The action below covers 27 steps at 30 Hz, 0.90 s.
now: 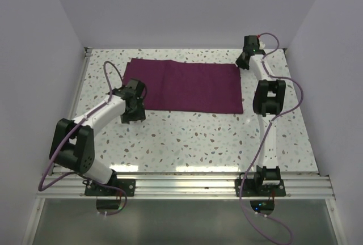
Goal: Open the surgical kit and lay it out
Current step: Open the surgical kit at the center of the board.
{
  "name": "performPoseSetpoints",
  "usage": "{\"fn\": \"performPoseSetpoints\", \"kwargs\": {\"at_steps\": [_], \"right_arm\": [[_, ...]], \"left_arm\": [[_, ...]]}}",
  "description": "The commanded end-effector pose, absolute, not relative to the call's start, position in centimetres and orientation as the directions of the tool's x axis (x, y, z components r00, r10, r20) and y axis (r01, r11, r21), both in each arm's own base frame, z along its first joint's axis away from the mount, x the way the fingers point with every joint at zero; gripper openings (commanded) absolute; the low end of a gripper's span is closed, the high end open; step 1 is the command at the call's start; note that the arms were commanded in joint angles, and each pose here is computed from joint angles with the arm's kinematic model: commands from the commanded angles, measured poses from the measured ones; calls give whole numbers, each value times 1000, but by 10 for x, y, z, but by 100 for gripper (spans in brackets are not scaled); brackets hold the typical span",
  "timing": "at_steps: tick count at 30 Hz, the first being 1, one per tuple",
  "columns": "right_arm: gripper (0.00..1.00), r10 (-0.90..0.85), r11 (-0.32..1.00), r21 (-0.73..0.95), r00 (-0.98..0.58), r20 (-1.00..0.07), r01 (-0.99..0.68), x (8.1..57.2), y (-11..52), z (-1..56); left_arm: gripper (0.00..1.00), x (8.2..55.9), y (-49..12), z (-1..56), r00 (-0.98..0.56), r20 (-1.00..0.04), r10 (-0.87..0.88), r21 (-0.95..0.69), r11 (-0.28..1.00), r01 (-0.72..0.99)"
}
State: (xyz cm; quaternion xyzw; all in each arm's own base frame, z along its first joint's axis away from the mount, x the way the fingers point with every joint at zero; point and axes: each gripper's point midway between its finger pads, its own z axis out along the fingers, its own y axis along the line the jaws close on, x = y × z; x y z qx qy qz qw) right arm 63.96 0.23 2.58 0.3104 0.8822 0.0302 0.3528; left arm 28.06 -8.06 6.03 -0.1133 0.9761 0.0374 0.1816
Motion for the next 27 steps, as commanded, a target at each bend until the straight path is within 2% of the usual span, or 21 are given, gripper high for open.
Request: {"fn": "performPoseSetpoints", "kwargs": {"at_steps": [1,7,15,22,25,27], "right_arm": [[2,569,814,216,-665,-484,540,604,15,-13],[0,555,825,233,-659,-507,516,606,16,7],[0,534,843,325,-587,-609,429,612,25,99],[0,546,838,441,-523,-654,322,599,40,186],[0,550,832,481,-517,-656,275,578,55,217],[0,540,836,481,-547,-639,264,561,66,214]], "left_arm": [[59,277,-76,73,-888,-401,-225,32,965,-259],[58,273,-74,78,-882,-411,-232,29,963,-267],[60,281,-70,100,-851,-467,-238,26,959,-283],[72,309,-69,140,-802,-553,-225,23,959,-284],[73,323,-73,155,-789,-576,-216,15,962,-274],[73,332,-76,167,-777,-592,-213,5,963,-268]]}}
